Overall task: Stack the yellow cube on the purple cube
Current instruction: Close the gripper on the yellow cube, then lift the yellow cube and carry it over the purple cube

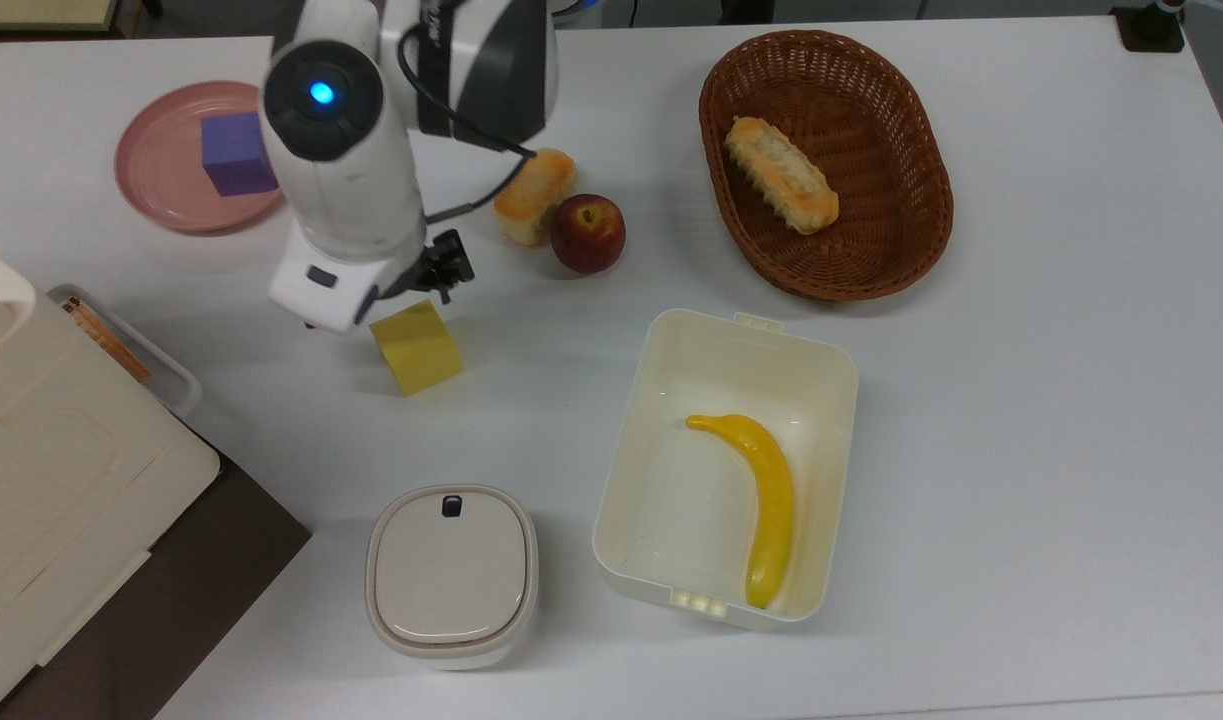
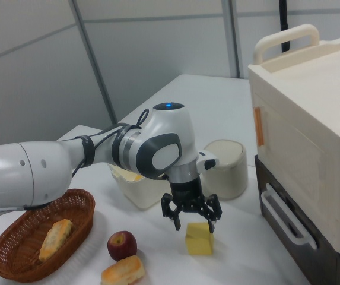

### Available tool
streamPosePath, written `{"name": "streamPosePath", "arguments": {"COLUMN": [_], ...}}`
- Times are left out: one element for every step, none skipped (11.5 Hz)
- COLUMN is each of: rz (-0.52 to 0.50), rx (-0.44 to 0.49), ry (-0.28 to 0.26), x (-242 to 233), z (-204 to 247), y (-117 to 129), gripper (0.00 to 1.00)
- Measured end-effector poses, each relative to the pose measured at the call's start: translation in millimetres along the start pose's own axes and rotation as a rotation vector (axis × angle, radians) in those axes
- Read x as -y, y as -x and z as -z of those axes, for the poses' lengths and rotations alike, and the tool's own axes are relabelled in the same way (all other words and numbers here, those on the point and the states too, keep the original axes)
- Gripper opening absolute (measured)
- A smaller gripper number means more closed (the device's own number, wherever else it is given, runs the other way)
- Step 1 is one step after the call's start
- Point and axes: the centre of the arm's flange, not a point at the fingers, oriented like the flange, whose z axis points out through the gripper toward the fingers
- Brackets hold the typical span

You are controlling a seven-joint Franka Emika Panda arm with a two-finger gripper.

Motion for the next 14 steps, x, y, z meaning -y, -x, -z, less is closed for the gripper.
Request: {"name": "streamPosePath", "arguments": {"rz": [0.011,0.018,0.019,0.019,0.02,0.02,0.02,0.022,0.022,0.008,-0.002,-0.008,-0.014,-0.021], "rx": [0.008,0.015,0.005,-0.013,-0.022,-0.023,-0.022,-0.022,-0.022,-0.027,-0.028,-0.031,-0.039,-0.035], "ry": [-0.002,-0.004,0.002,0.012,0.017,0.018,0.017,0.018,0.018,0.021,0.021,0.023,0.026,0.025], "x": [6.2,9.7,9.4,7.9,7.3,7.2,7.2,8.1,9.8,10.6,11.2,10.8,9.5,7.3], "z": [-7.3,-13.4,-17.1,-18.8,-21.1,-23.1,-24.1,-24.2,-23.7,-20.4,-20.2,-17.9,-11.2,0.3], "y": [-5.3,-8.5,-11.5,-14.5,-16.6,-17.4,-17.6,-18.1,-19.0,-19.7,-20.0,-19.9,-18.4,-12.3], "gripper": [1.0,1.0,1.0,1.0,1.0,0.97,0.96,0.86,0.68,0.59,0.57,0.53,0.53,0.53]}}
